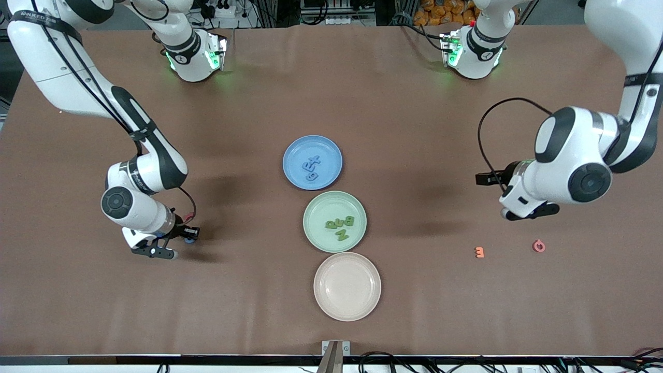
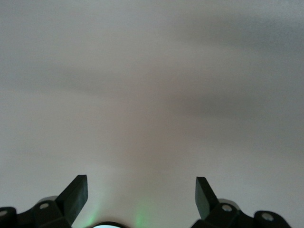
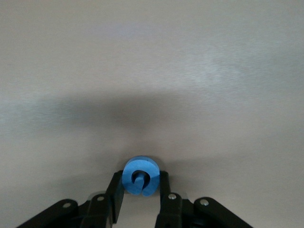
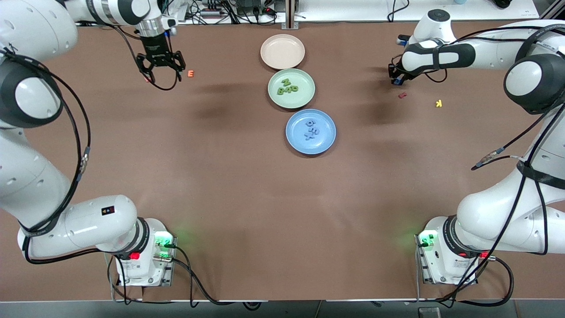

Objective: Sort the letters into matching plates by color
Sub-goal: 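Retract the left gripper to rest while the right gripper lifts the G, then place the blue G on the blue plate with the right gripper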

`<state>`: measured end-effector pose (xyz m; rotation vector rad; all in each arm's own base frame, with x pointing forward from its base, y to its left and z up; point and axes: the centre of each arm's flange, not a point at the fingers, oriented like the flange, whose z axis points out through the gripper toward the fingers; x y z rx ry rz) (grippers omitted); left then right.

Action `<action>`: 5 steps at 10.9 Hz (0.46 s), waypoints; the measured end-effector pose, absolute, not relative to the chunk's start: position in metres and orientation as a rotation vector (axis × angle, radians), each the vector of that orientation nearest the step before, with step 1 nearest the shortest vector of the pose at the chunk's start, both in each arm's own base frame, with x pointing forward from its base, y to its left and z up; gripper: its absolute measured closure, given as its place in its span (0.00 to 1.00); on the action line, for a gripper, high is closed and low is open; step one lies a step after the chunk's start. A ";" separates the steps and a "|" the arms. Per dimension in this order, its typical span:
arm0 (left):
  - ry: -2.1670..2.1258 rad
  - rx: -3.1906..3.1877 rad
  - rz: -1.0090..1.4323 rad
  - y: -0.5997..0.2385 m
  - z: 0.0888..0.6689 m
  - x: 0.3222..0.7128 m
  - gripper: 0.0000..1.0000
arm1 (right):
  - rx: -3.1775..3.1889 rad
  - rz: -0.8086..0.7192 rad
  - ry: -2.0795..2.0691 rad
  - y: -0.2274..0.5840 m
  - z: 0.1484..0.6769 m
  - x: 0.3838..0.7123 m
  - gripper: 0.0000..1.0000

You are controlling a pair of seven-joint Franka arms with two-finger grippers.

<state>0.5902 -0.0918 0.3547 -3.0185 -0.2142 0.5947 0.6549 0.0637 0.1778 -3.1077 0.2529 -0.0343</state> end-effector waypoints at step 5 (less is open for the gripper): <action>-0.280 -3.067 0.328 -0.049 0.463 0.573 0.00 | -3.048 0.048 0.284 0.147 0.213 0.645 0.66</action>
